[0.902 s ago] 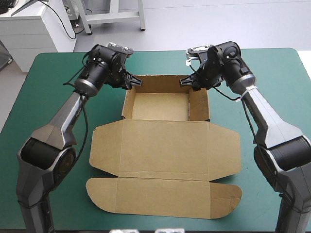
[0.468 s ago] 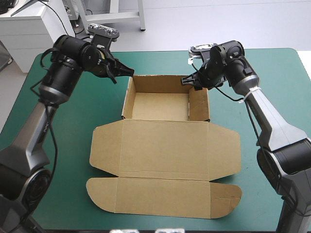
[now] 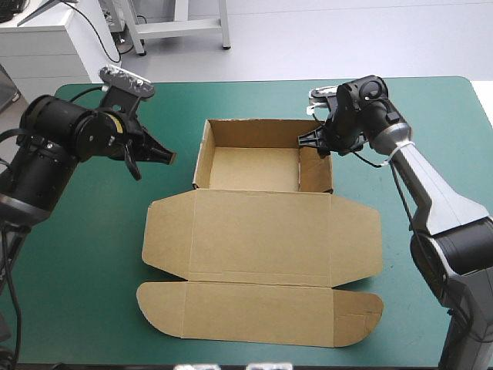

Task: Fold the box

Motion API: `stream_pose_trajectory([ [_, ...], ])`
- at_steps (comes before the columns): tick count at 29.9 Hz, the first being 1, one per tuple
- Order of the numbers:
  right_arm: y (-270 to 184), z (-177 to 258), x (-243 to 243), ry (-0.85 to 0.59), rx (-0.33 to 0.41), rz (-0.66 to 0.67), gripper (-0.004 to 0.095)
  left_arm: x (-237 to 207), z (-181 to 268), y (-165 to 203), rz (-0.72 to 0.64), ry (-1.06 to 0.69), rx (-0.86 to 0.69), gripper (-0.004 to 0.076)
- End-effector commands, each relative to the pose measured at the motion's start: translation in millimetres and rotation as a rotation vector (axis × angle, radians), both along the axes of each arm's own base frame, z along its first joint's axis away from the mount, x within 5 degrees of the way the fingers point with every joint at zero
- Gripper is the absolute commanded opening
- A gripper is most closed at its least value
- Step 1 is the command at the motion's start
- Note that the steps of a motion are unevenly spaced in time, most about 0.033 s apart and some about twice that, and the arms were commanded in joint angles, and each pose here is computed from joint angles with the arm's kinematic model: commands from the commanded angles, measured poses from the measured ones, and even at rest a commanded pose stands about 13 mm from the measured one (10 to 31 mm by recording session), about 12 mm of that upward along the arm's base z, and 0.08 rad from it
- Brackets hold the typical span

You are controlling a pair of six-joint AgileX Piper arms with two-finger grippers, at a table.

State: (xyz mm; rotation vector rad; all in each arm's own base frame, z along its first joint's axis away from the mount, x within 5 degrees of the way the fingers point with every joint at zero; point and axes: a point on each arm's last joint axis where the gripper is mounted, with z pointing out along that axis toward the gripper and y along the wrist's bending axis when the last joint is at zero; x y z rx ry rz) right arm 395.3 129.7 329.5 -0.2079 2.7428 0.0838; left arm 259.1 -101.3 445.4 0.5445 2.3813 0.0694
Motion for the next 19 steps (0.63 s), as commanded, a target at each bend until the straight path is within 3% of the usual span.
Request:
stream_pose_trajectory([
  [1,-12.4,24.8,-5.7,-0.044,0.076,-0.037,0.0441,-27.8,-3.8,13.3,0.031,0.010,-0.002,-0.0008],
  [10,0.0,-12.1,11.1,0.081,0.180,-0.033,0.0437,-66.9,-63.0,28.0,0.032,0.060,-0.028,-0.0008],
  [14,2.3,-19.7,14.1,0.096,0.175,0.007,0.0400,-88.9,-77.4,32.8,0.014,0.062,-0.090,-0.0008],
  [16,2.1,-19.9,14.2,0.094,0.170,0.014,0.0338,-101.1,-83.5,36.7,0.011,0.072,-0.108,-0.0008],
  [19,1.7,-20.7,14.6,0.094,0.163,0.015,0.0103,-117.9,-90.1,41.7,0.006,0.082,-0.140,-0.0008],
])
